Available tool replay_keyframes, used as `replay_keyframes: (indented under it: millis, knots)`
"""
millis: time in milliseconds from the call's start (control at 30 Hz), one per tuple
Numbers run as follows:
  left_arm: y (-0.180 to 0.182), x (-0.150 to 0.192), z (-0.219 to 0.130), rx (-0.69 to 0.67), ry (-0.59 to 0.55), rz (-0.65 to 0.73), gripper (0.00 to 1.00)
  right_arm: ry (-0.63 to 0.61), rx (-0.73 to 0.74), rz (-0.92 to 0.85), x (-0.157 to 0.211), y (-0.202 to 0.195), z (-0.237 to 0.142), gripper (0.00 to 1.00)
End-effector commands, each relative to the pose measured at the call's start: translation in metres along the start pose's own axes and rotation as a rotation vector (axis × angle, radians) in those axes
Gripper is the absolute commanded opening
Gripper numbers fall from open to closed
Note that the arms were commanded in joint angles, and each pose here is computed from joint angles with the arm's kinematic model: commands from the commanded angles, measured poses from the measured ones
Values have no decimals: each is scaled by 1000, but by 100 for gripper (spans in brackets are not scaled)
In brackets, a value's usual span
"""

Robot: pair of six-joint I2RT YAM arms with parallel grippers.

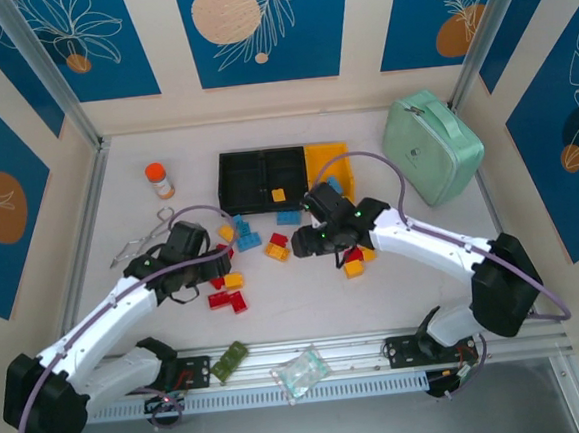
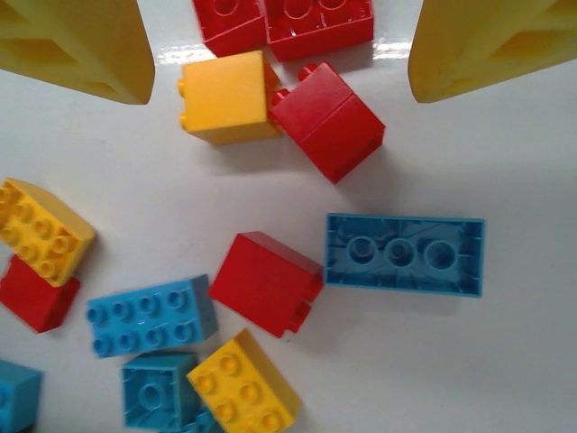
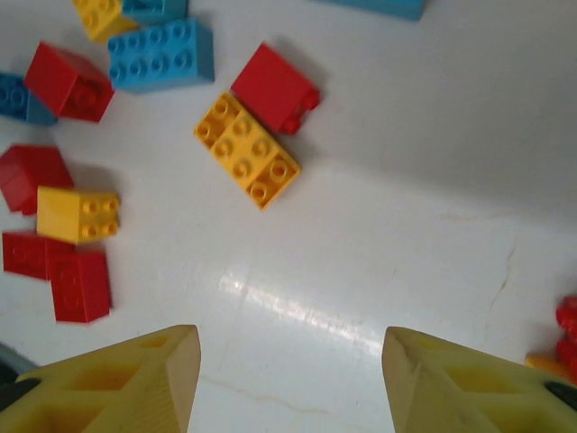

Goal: Sort the legos into containers by color
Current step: Place the lego in the container, then pick up the lego from the middle-left of the table.

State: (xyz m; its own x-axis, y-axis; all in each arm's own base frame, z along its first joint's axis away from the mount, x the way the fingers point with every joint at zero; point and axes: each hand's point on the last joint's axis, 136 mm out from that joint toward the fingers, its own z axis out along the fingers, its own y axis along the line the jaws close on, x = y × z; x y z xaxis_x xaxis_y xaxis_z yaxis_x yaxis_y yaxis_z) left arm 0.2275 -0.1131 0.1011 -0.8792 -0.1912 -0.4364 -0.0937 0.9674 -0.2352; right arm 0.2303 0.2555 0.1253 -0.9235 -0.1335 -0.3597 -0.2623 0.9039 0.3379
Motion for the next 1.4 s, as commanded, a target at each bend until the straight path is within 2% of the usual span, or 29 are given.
replay_keyframes:
  millis: [0, 267, 600, 767, 1000, 1100, 1233, 1300, 1367]
  knots:
    - [17, -5, 1, -111, 14, 16, 76, -8, -56, 18, 13, 9, -4, 56]
    - [30, -22, 26, -165, 1, 30, 84, 46, -36, 67, 47, -1, 3, 56]
    - [32, -32, 61, -196, 83, 92, 90, 58, -12, 109, 53, -8, 8, 56]
    - [42, -32, 74, -241, 120, 85, 84, 64, -16, 113, 53, -6, 9, 56]
    - [45, -28, 84, -226, 141, 64, 75, 63, -15, 122, 52, -6, 11, 56]
    - [46, -26, 85, -225, 147, 62, 65, 61, -14, 126, 51, -5, 11, 56]
    - [46, -22, 84, -218, 159, 58, 64, 60, -8, 123, 50, -5, 11, 55]
    - [47, -18, 84, -217, 166, 55, 57, 60, -8, 121, 50, -5, 11, 56]
    - [48, -15, 83, -216, 165, 49, 54, 57, -9, 121, 49, -5, 11, 55]
